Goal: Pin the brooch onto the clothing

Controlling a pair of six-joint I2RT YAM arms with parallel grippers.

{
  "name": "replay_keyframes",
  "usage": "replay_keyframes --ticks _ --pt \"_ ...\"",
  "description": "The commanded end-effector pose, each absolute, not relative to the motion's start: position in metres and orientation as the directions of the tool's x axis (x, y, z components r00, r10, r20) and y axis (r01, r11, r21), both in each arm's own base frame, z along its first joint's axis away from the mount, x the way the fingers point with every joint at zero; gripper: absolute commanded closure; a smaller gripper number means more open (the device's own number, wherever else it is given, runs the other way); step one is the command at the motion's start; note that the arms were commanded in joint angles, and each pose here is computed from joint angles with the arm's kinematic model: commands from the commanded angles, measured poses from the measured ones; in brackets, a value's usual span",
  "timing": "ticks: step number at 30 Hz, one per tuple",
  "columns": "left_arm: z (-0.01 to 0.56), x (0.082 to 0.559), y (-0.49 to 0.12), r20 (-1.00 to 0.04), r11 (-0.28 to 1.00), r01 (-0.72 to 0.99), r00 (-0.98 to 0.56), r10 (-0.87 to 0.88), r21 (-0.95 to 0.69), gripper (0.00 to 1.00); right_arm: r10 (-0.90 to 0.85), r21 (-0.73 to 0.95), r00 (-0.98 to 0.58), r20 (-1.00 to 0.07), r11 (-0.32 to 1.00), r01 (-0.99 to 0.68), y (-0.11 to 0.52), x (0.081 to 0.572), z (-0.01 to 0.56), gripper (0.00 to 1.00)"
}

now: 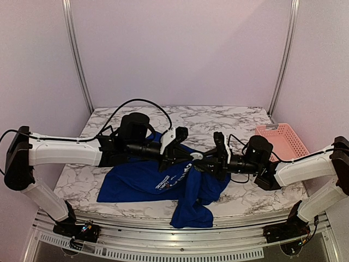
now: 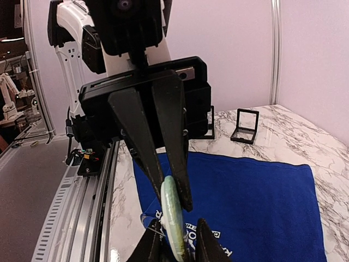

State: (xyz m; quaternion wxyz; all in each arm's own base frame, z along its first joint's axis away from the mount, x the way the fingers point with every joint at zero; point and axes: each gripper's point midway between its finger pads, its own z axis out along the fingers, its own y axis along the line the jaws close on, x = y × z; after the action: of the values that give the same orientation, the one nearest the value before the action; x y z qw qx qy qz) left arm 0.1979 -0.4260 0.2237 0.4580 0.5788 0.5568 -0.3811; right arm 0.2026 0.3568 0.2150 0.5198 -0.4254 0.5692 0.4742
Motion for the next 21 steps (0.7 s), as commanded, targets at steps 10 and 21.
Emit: replay_keyframes --ticks 10,21 --pt "0.224 0.179 -0.423 -0.943 -0.015 0.987 0.154 0.294 0.157 1.00 0.054 0.107 -0.100 -0.994 0.172 -0.979 0.351 0.207 0.227 0.94" --pt "0.207 0.167 -0.423 -0.884 -0.049 0.953 0.295 0.364 0.298 1.00 0.054 0.164 -0.157 -0.986 0.157 -0.974 0.353 0.214 0.230 0.96"
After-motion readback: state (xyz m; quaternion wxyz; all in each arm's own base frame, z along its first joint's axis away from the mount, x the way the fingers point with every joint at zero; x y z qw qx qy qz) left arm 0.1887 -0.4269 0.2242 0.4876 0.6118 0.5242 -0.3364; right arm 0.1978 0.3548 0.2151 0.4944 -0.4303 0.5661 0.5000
